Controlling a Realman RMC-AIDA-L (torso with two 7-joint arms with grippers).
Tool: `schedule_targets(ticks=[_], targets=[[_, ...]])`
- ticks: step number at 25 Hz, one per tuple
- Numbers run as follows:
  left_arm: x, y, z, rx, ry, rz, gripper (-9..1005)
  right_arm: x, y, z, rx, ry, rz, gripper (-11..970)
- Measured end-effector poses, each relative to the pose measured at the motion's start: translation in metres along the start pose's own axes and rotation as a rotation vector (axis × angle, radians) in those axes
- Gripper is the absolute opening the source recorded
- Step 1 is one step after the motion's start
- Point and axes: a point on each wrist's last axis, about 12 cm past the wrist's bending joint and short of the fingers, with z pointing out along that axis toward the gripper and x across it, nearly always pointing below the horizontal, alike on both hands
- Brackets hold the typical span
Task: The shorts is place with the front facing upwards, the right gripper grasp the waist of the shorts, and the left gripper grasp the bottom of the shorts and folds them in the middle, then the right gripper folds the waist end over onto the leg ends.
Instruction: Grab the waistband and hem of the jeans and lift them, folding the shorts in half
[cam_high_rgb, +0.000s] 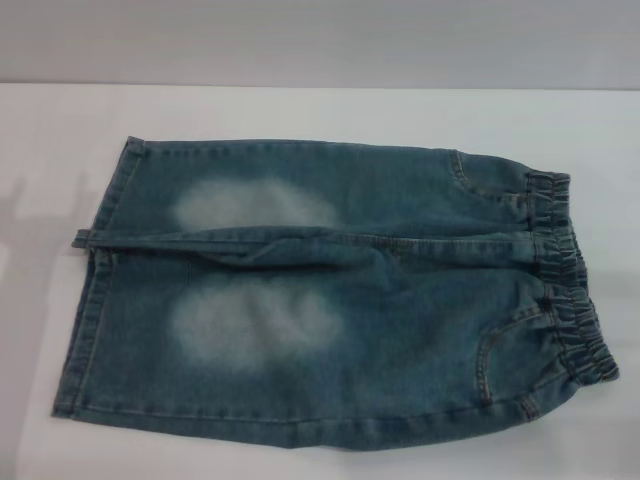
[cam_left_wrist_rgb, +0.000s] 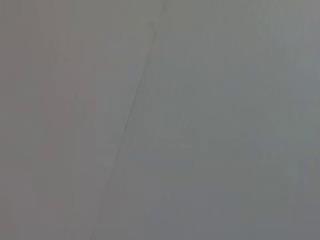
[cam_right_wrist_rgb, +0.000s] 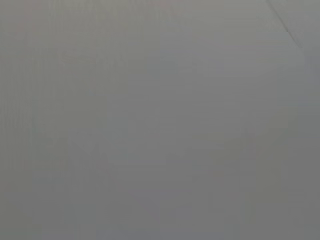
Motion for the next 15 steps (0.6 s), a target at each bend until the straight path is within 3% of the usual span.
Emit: schedule_targets(ticks=[15], targets=[[0.0018, 0.0013, -0.0025, 0.004, 0.021, -0.032, 844, 0.0003, 0.0014, 0.0006, -0.005, -0.002, 0.025, 695]])
